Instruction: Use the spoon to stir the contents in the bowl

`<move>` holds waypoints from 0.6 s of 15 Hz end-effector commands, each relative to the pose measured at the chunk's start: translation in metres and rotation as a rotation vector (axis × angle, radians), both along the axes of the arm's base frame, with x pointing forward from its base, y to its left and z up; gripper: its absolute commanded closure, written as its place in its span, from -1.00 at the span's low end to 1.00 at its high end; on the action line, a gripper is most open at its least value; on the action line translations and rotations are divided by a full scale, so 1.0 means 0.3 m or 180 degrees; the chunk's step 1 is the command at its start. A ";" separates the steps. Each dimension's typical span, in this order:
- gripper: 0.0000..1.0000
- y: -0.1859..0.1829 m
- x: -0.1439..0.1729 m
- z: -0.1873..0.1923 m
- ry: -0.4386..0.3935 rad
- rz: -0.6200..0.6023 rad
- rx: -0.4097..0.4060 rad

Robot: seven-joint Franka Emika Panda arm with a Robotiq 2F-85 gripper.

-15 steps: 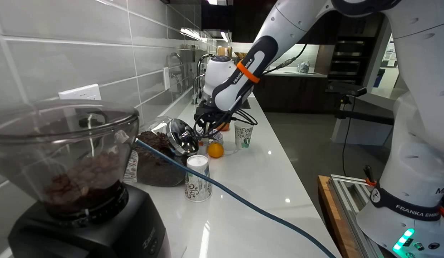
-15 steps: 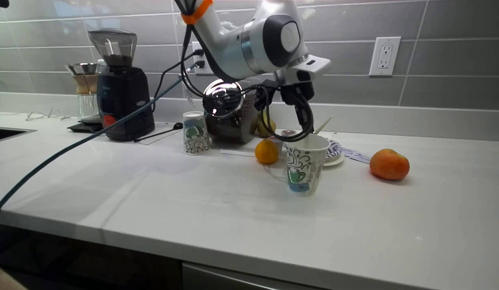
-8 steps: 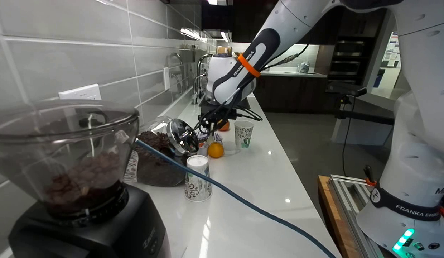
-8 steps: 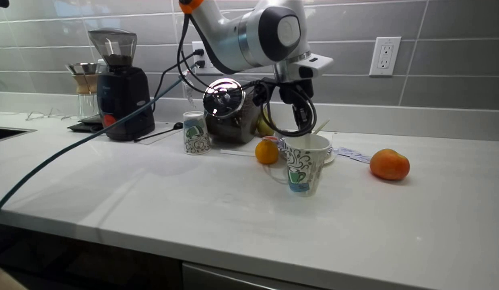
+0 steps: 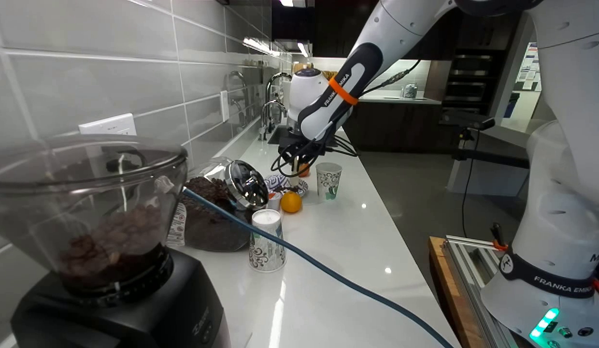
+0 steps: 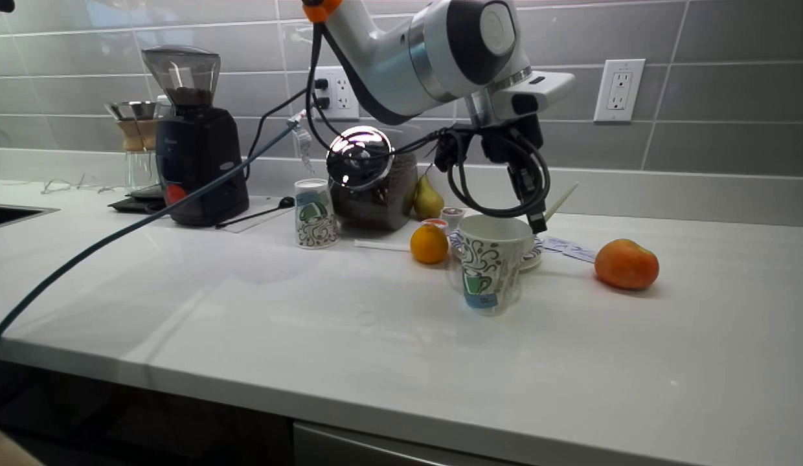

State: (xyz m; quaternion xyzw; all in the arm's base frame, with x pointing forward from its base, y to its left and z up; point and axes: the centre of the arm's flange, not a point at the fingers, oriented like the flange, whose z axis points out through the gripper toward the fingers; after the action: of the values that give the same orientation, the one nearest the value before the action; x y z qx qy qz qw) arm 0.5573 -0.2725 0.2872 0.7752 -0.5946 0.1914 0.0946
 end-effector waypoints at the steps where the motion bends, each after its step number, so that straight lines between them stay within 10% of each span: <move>1: 0.93 0.035 0.042 -0.024 -0.0226 -0.0023 -0.0168; 9: 0.93 0.132 0.104 -0.097 -0.0645 0.0136 -0.0259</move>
State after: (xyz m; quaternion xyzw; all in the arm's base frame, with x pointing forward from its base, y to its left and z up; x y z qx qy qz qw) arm 0.5824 -0.2425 0.2653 0.7676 -0.5763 0.2720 0.0686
